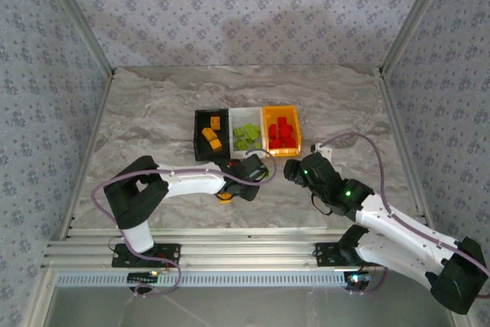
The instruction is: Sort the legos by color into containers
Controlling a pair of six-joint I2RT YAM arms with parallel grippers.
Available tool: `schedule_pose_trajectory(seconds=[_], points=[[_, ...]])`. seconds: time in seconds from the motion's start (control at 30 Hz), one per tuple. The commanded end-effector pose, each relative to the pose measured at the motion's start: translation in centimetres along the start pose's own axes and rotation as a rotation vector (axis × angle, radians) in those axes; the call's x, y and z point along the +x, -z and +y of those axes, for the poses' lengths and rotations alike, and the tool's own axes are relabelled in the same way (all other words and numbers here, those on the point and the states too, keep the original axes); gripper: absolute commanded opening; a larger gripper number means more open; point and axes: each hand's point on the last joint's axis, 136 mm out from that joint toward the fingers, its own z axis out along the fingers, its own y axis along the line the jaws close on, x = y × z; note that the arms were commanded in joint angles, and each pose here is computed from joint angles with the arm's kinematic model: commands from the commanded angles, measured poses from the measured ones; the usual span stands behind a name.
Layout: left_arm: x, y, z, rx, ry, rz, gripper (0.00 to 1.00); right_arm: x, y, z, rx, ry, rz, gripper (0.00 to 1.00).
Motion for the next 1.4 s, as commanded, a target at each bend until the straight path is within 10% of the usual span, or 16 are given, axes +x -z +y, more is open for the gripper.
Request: schedule_pose_trajectory(seconds=[0.0, 0.5, 0.9, 1.1, 1.37], points=[[-1.3, 1.1, 0.4, -0.032, 0.009, -0.049, 0.42, -0.2, 0.1, -0.7, 0.027, -0.012, -0.011, 0.77], [-6.8, 9.7, 14.4, -0.092, 0.427, -0.313, 0.36, 1.3, -2.0, 1.3, 0.009, 0.021, 0.031, 0.77], [-13.0, 5.6, 19.3, -0.110, 0.521, -0.257, 0.35, 2.9, -3.5, 2.6, 0.012, 0.051, 0.073, 0.77], [-14.1, 5.7, 18.6, -0.064, 0.546, -0.268, 0.69, 3.6, -5.0, 3.2, 0.028, 0.056, 0.089, 0.80], [-15.2, 14.9, 13.8, 0.081, 0.495, -0.453, 0.86, 4.5, -8.4, 5.6, 0.044, 0.095, 0.124, 0.79]])
